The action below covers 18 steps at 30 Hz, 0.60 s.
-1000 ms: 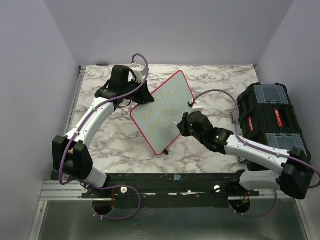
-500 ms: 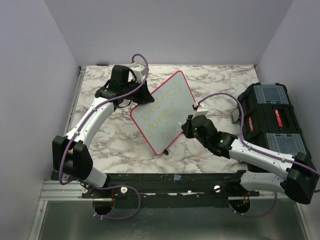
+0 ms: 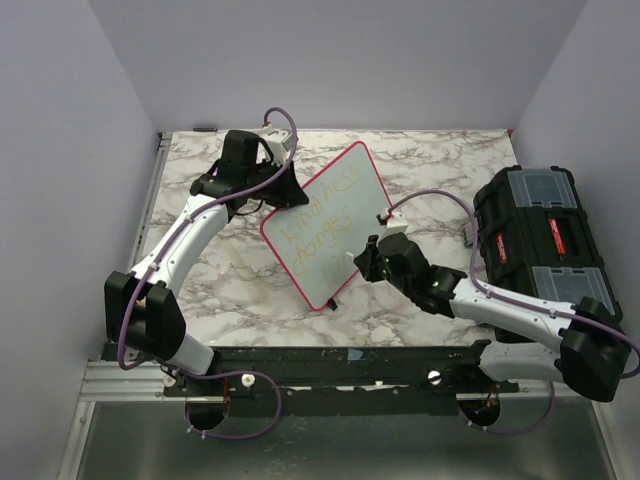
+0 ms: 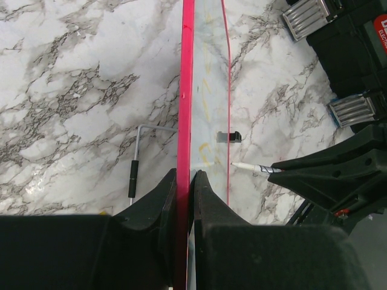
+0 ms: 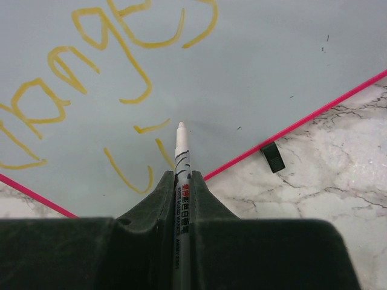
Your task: Write a sentence on the whiteboard
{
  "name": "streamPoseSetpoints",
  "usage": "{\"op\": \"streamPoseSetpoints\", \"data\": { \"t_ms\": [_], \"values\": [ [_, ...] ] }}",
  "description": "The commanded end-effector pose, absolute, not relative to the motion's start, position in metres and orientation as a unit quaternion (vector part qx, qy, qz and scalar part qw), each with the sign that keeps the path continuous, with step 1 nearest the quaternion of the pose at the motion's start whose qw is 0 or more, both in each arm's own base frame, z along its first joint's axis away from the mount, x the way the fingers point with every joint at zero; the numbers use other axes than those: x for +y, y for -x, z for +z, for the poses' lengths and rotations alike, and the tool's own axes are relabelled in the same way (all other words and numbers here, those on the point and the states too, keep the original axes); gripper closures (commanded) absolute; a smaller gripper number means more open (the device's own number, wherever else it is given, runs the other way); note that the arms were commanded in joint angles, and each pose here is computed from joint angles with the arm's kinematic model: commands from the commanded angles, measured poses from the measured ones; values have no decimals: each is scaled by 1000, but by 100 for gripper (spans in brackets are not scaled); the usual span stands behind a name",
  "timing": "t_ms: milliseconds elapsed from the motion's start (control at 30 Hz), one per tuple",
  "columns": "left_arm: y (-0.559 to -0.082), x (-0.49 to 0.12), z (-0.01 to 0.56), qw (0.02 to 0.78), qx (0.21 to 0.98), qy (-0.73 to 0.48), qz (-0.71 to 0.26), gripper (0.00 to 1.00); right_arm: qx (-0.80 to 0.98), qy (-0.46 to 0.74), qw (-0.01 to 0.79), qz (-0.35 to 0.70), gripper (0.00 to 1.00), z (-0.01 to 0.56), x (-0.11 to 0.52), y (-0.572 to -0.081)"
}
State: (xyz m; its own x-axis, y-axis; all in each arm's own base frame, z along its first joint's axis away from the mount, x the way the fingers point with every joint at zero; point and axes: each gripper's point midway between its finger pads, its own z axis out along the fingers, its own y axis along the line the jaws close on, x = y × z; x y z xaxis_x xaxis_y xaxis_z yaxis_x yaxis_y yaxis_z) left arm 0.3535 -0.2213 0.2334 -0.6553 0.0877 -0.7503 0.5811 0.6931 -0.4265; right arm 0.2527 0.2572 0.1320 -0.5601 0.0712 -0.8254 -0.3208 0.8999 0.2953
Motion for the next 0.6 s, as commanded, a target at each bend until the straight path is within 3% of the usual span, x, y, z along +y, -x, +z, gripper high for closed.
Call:
{"op": "streamPoseSetpoints", "data": {
  "t_ms": [0,567],
  "values": [
    [-362,-197,204,361,873,-214,-248,100,854,68,460,235,99,130,267,-253],
    [-363,-196,204,362,875,-216,-239,100,866,72,445,216,99,107,263,-252]
  ]
}}
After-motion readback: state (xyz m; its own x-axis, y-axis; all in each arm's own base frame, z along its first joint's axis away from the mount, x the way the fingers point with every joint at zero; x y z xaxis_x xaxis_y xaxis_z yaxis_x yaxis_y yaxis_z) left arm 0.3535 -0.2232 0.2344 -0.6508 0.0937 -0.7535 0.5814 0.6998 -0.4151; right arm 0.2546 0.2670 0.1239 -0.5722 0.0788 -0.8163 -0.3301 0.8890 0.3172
